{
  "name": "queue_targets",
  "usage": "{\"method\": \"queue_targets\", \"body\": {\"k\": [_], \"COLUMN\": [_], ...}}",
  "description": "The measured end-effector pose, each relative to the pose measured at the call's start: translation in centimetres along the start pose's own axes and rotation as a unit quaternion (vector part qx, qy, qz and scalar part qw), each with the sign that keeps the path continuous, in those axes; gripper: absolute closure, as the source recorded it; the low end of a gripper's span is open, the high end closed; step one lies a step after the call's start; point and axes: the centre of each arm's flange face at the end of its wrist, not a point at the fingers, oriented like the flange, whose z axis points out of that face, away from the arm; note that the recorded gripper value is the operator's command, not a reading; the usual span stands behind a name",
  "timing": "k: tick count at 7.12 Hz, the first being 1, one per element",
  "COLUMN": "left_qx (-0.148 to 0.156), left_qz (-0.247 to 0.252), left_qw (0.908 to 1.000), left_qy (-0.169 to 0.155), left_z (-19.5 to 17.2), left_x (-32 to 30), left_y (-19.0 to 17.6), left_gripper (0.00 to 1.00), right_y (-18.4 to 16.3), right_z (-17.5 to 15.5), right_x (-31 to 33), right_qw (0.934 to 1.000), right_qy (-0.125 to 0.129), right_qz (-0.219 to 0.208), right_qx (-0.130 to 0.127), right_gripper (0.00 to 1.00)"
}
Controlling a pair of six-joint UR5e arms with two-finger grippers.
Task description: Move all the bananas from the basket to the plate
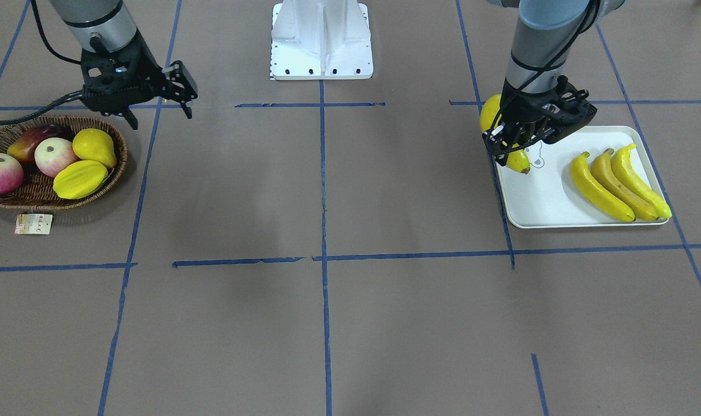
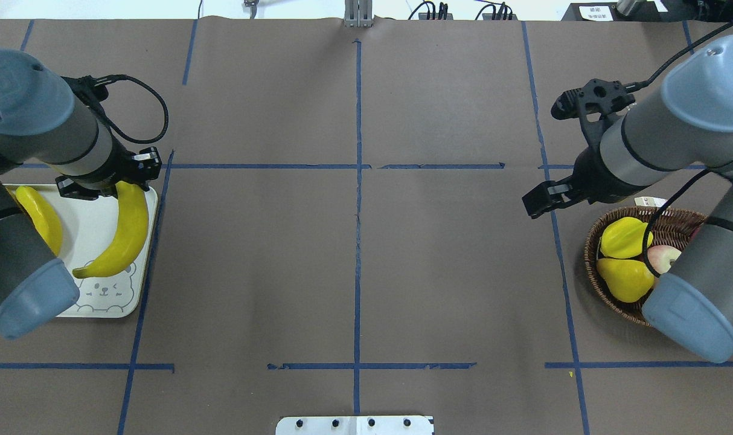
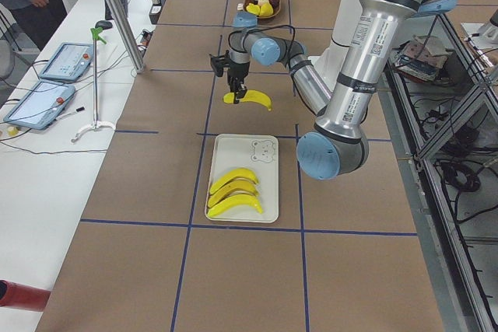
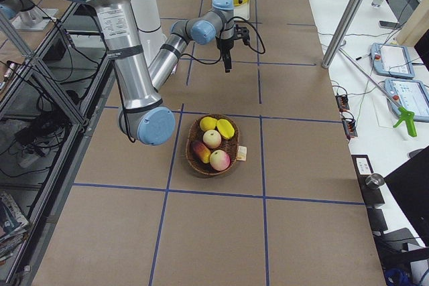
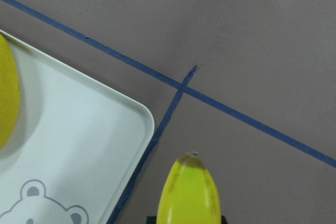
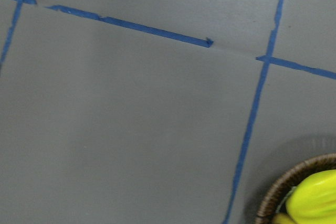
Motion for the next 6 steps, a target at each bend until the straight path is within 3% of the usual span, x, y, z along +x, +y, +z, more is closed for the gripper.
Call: {"method": "queue_targets", "body": {"k": [2,6], "left_qx": [-0.037,-0.039], "left_qz": [0.028,-0.093], "left_qw": [0.9989,0.9949], "left_qy": [-0.003,0.011], "left_z": [0.9,6.4], "left_x": [-3.9,-9.5], "left_y": [-2.7,-7.9], "left_gripper": [1.0,1.0], "right_y": [0.6,2.4], "right_z": [-0.7,-1.3], "right_x": [8.0,19.8], "right_qw": [0.9981,0.9922], "right_qy": [0.005,0.008], "right_qz": [-0.057,-0.114], "right_qx": [-0.025,-0.049], "right_gripper": [0.01,0.01]}}
